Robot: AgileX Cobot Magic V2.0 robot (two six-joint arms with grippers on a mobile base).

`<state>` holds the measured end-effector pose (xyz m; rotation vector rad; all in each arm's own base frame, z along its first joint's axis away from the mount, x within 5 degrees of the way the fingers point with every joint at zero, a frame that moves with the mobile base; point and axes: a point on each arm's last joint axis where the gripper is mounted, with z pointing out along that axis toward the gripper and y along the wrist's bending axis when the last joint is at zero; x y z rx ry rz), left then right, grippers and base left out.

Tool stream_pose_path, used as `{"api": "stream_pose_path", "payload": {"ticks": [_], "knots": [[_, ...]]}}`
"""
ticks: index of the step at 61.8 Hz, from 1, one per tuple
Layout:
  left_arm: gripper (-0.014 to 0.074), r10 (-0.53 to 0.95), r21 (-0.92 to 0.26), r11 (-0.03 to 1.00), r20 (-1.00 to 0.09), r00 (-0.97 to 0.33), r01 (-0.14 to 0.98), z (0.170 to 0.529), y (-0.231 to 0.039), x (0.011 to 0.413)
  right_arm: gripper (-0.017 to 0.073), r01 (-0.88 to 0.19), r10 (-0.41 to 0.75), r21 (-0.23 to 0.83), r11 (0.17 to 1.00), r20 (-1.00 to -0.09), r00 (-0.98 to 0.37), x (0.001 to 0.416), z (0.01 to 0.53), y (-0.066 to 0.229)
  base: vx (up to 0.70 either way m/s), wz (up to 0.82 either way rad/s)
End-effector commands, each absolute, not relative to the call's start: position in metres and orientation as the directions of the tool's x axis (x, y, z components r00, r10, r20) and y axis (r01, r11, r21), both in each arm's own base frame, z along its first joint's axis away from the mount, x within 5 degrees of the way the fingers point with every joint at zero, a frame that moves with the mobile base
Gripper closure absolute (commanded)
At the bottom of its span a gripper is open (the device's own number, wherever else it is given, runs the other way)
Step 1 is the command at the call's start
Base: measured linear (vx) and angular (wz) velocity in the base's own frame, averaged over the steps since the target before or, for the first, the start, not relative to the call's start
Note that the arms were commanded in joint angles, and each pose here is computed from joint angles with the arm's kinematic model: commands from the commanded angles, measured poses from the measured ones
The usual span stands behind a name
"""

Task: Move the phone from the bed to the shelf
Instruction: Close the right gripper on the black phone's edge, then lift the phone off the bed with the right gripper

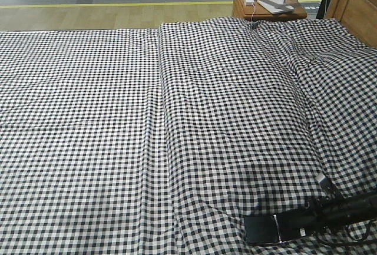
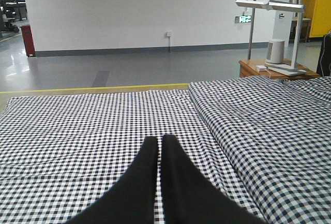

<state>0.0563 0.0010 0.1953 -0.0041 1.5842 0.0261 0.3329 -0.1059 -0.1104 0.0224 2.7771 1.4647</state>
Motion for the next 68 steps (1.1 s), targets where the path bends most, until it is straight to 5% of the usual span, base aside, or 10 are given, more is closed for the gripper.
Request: {"api": "stream_pose_path", "payload": {"ticks": [1, 37, 59, 68], "knots": [[0.0592, -0.003, -0.004, 1.0, -0.996, 0.091, -0.015, 0.211, 0.001, 0.054, 0.0563, -0.085, -0.029, 0.877, 0.472, -0.081, -0.996, 0.346, -0.061, -0.105, 0.0, 0.0], [0.0592, -0.003, -0.004, 1.0, -0.996, 0.091, -0.015, 0.211, 0.001, 0.054, 0.0563, -0.214, 0.015, 0.818, 0.534, -0.263, -0.965, 0.353, 0.054, -0.104, 0.0, 0.0], [0.0592, -0.003, -0.004, 1.0, -0.996, 0.091, -0.015, 0.211, 0.001, 0.054, 0.0563, -0.382, -0.002, 0.693, 0.611, -0.481, -0.877, 0.336, 0.169, -0.088, 0.0, 0.0], [0.0592, -0.003, -0.004, 1.0, -0.996, 0.091, -0.015, 0.211, 0.001, 0.054, 0.0563, -0.488, -0.076, 0.616, 0.618, -0.571, -0.817, 0.333, 0.216, -0.06, 0.0, 0.0]]}}
